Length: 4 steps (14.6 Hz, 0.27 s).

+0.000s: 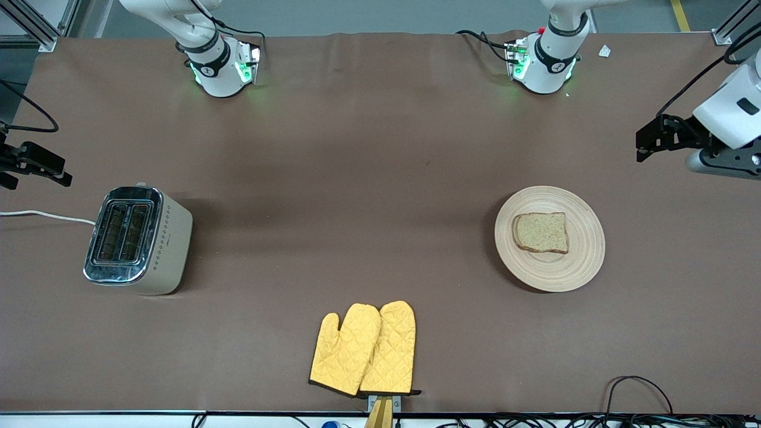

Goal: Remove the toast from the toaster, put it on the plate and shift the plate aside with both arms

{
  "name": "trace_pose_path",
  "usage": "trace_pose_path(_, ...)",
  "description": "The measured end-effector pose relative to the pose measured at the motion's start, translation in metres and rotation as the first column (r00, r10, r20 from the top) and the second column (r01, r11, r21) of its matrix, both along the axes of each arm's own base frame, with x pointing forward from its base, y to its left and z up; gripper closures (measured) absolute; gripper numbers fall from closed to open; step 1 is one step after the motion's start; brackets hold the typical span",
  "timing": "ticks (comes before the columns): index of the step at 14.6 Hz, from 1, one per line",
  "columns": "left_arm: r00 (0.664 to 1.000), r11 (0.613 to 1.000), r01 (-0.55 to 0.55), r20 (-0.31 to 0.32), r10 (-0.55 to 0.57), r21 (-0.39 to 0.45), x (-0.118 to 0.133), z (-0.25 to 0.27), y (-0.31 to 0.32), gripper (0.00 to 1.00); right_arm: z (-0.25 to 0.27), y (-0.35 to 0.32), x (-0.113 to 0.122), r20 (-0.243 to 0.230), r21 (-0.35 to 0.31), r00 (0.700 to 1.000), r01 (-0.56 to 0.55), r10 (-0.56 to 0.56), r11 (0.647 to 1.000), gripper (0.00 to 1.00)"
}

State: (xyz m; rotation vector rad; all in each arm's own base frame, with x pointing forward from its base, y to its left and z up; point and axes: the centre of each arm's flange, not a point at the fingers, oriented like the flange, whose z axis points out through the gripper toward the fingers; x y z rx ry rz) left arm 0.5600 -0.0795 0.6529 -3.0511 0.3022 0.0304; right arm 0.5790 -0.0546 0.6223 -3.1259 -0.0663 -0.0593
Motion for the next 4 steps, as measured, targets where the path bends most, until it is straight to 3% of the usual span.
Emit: trace_pose_path(4, 0.999, 1.0, -0.03, 0.015, 0.03, 0.005, -0.0076, 0.0081, -0.0122, 0.0, 0.0, 0.0, 0.0, 0.0, 0.0, 1.0, 0.0, 0.0, 1.0, 0.0)
